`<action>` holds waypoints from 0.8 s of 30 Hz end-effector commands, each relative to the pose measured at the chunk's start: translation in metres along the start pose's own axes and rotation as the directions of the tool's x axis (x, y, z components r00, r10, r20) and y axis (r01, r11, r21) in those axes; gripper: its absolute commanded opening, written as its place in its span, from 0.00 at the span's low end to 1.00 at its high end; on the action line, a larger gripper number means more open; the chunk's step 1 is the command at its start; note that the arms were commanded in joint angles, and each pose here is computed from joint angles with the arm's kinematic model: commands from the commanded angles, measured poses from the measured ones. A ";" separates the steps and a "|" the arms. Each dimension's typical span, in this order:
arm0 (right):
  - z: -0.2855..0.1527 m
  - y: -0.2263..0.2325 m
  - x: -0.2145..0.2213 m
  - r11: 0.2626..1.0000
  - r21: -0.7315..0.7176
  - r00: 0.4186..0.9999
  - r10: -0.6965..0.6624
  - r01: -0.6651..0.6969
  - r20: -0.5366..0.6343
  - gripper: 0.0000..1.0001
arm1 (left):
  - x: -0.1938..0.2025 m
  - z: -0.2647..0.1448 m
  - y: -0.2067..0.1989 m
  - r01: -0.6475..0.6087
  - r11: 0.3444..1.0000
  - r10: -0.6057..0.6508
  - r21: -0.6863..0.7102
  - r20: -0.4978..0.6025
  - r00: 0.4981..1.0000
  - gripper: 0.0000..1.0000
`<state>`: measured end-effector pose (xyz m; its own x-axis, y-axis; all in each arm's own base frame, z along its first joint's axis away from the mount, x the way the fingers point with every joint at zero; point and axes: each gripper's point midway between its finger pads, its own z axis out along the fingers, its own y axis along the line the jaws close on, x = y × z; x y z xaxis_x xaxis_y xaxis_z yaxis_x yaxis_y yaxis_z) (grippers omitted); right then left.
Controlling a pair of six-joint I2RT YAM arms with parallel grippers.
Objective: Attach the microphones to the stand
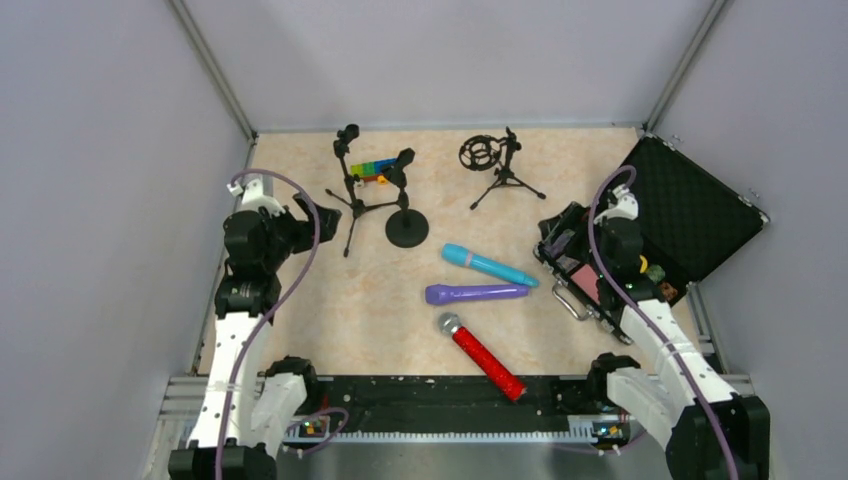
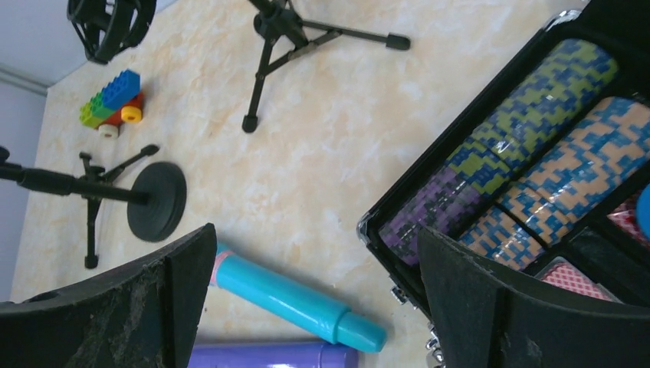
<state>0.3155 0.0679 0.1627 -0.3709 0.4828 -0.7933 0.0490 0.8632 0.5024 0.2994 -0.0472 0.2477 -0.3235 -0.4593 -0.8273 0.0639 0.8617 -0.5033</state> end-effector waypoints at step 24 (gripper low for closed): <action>0.018 0.081 0.012 0.960 -0.278 0.977 -0.023 -0.038 -0.212 0.99 | 0.014 0.001 0.000 -0.058 0.998 0.057 0.000 -0.180 0.982 0.98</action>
<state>0.3175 0.1284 0.1572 -0.5843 0.4383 -0.6830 -0.1192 0.7861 0.6065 0.2959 -0.0545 0.2257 -0.5243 -0.3757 -0.7642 0.0511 0.8819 -0.4687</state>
